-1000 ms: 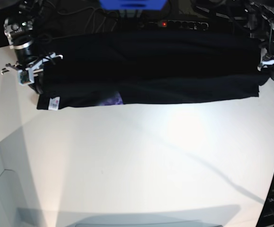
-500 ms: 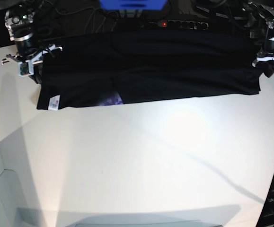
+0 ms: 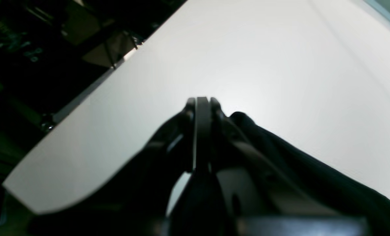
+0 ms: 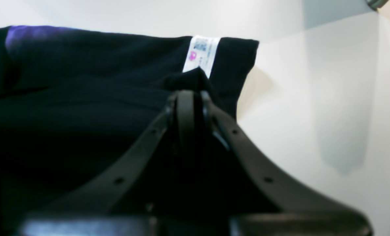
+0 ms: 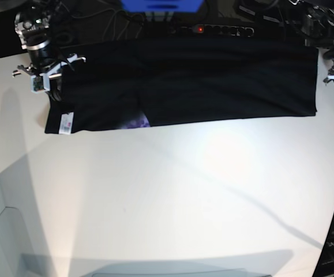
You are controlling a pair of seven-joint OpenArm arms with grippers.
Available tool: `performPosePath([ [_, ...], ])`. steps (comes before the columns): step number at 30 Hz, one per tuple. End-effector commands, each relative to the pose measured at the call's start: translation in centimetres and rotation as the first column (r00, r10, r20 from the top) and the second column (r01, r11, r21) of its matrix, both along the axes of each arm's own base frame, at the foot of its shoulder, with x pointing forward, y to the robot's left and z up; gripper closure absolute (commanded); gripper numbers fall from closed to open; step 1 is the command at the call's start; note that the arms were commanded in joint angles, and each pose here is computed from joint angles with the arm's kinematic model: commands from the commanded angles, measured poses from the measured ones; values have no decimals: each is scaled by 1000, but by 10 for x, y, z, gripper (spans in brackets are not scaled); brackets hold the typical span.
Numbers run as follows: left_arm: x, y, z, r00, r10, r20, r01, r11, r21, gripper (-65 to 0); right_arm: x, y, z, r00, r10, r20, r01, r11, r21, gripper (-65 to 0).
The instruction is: Fold the T-shirt properly
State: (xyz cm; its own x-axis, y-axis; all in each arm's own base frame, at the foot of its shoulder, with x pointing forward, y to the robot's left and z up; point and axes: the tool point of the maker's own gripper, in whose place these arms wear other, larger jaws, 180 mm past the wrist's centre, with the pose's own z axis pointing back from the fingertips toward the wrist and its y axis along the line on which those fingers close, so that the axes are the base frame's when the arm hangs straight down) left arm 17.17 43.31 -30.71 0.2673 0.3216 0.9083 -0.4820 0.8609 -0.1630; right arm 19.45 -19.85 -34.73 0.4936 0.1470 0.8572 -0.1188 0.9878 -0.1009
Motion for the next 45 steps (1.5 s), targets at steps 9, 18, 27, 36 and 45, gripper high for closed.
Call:
performPosePath([
  [9, -3, 17, 24, 999, 20, 42, -22, 998, 59, -2, -2, 1, -9, 1000, 7, -2, -7, 999, 32, 0],
  [18, -12, 13, -6, 999, 43, 4, -43, 999, -21, -47, -14, 3, -21, 999, 7, -48, -5, 999, 47, 0],
  [27, -11, -1, -16, 1000, 28, 1, -28, 998, -51, -339, -19, 2, -22, 998, 9, -62, -6, 999, 39, -205],
  [36, -17, -3, -40, 998, 53, -26, -55, 992, -114, -342, -20, -13, -2, 998, -64, -10, 64, 998, 12, -340],
  [45, -12, -3, -60, 997, 70, -28, -74, 981, -180, -342, -5, -5, 13, 998, -46, 43, 45, 999, 13, -340],
])
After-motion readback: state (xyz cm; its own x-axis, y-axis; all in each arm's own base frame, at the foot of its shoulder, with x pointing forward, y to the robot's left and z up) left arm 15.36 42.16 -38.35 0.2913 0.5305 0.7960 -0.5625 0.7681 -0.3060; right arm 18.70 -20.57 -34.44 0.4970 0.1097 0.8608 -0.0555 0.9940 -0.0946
